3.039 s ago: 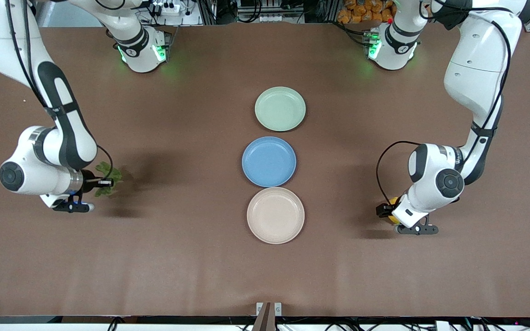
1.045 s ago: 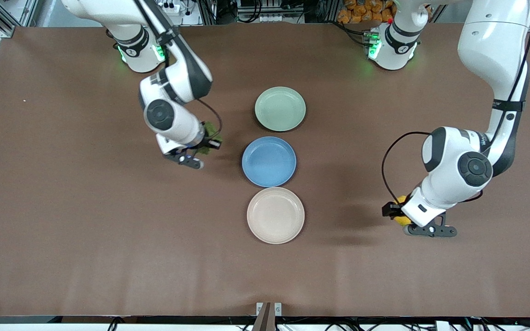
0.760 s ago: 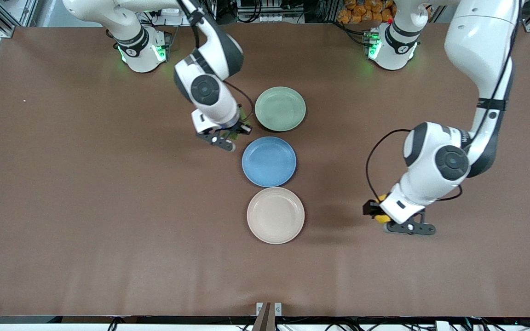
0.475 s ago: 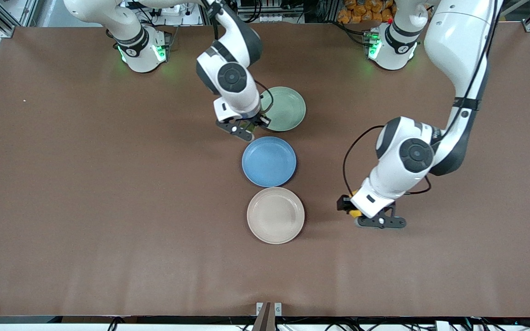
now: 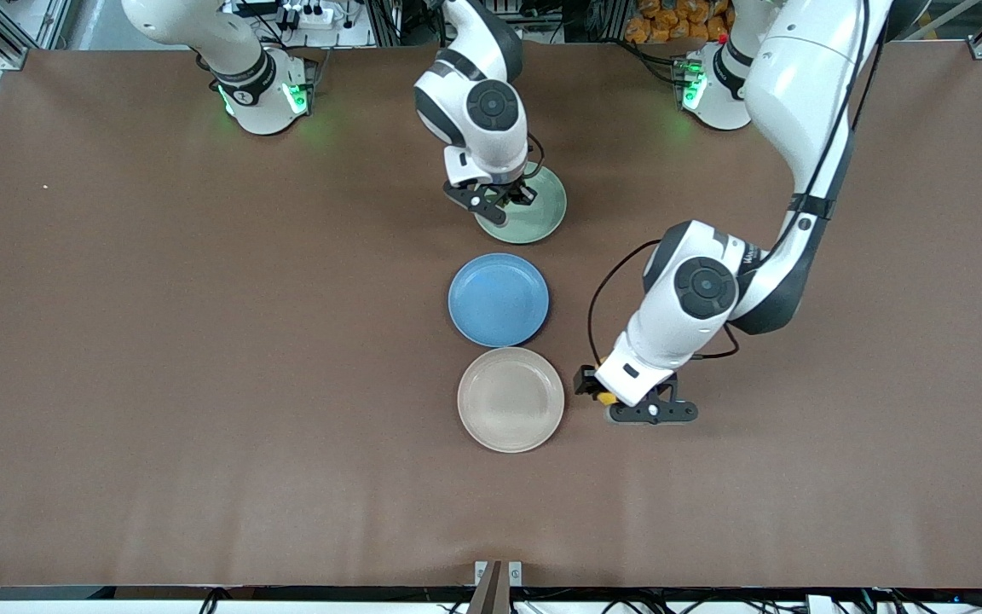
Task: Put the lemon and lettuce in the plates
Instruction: 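Lower the lettuce onto the green plate while the left gripper carries the lemon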
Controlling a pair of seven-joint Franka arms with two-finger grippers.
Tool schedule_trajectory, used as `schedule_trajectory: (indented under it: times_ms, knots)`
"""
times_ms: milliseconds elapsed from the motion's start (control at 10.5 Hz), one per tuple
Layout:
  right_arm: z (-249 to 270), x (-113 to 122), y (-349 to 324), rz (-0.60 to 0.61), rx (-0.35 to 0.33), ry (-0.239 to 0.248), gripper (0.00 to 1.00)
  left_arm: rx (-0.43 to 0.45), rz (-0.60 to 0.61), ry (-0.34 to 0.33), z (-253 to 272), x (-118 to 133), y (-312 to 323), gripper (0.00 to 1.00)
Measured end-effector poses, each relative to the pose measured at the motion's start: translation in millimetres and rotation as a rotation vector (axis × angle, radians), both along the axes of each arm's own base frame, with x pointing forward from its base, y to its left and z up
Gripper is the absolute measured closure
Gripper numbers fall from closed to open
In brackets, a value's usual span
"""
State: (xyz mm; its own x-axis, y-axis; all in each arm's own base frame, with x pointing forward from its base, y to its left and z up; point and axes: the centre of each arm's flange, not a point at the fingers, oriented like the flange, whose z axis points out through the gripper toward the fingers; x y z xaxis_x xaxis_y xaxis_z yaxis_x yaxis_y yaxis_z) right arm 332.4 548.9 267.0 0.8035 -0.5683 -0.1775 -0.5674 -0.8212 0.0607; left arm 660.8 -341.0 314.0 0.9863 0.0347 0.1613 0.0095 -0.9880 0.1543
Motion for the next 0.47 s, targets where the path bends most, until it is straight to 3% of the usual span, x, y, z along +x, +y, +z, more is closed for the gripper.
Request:
schedule_trajectory:
  times_ms: [190,380,475]
  knots:
    - [-16,-6,5,-0.018,-0.014,0.0,0.96,-0.024,-0.01,-0.025,-8,-5,-23,0.43]
    - [-20,-11,9,-0.01,-0.031,-0.013,0.75,-0.071,-0.014,-0.078,-30,-7,-44,0.43]
    - [-19,-15,11,-0.004,-0.04,-0.024,0.59,-0.092,0.004,-0.087,-43,-9,-55,0.43]
